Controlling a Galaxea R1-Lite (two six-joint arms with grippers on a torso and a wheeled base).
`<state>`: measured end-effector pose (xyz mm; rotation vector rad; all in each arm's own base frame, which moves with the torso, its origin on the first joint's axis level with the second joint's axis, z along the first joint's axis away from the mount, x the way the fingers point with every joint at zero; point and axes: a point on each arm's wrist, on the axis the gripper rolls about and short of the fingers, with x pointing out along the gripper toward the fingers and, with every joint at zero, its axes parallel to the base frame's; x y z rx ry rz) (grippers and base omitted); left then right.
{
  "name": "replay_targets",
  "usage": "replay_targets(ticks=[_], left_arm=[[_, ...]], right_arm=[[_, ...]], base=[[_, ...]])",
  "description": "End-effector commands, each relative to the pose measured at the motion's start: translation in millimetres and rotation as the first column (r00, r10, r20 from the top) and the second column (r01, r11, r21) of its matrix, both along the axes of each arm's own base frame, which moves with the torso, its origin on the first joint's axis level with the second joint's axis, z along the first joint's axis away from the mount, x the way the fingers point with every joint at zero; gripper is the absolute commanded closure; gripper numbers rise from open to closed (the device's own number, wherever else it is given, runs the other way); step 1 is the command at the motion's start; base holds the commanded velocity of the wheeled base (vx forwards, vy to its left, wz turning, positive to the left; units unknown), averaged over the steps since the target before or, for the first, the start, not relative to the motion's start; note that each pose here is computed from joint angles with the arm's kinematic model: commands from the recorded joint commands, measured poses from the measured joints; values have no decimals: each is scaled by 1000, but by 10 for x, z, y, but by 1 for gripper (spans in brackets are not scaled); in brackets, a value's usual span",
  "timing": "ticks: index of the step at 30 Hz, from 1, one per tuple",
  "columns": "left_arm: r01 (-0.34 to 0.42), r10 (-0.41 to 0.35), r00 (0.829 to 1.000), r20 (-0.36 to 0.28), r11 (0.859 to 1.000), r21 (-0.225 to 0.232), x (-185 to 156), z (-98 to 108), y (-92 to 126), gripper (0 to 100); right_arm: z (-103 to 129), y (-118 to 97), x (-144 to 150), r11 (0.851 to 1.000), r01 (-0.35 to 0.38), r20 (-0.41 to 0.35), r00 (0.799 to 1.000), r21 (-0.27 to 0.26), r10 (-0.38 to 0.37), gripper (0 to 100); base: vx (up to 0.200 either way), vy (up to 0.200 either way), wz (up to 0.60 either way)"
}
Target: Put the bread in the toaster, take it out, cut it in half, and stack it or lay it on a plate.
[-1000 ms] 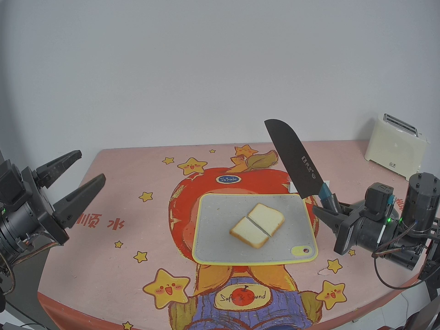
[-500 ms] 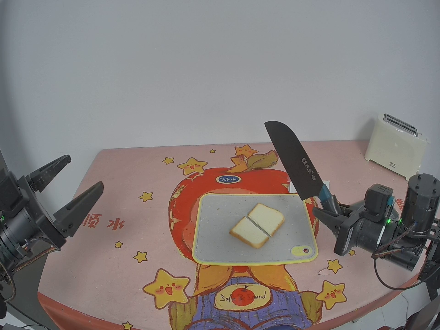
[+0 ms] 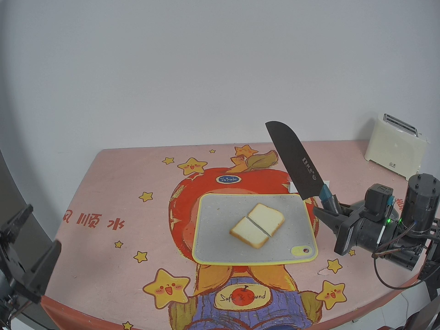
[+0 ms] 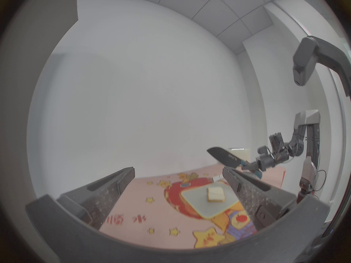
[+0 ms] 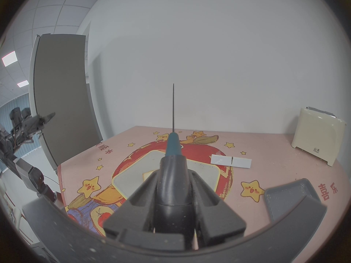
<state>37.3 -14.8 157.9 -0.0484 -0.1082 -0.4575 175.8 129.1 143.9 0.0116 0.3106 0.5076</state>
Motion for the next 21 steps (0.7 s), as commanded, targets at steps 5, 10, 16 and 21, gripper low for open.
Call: replay_targets(ticks=[5, 10, 16, 21], left_arm=[[-88, 92, 989, -117, 995, 39, -634, -747, 208, 0], [-199, 207, 971, -124, 977, 71, -600, -828, 223, 0], [-197, 204, 973, -110, 978, 69, -597, -822, 221, 0], [-213, 220, 969, -114, 974, 70, -597, -820, 218, 0]], right_arm=[[50, -22, -21, 1000, 1, 22, 1000, 8, -1, 100], [77, -28, -34, 1000, -1, 35, 999, 10, 1, 100], [80, -32, -34, 1000, 0, 37, 999, 8, 0, 100], [83, -34, -35, 1000, 0, 39, 999, 9, 0, 100]], base=[[0, 0, 0], [0, 0, 0], [0, 0, 0], [0, 0, 0]])
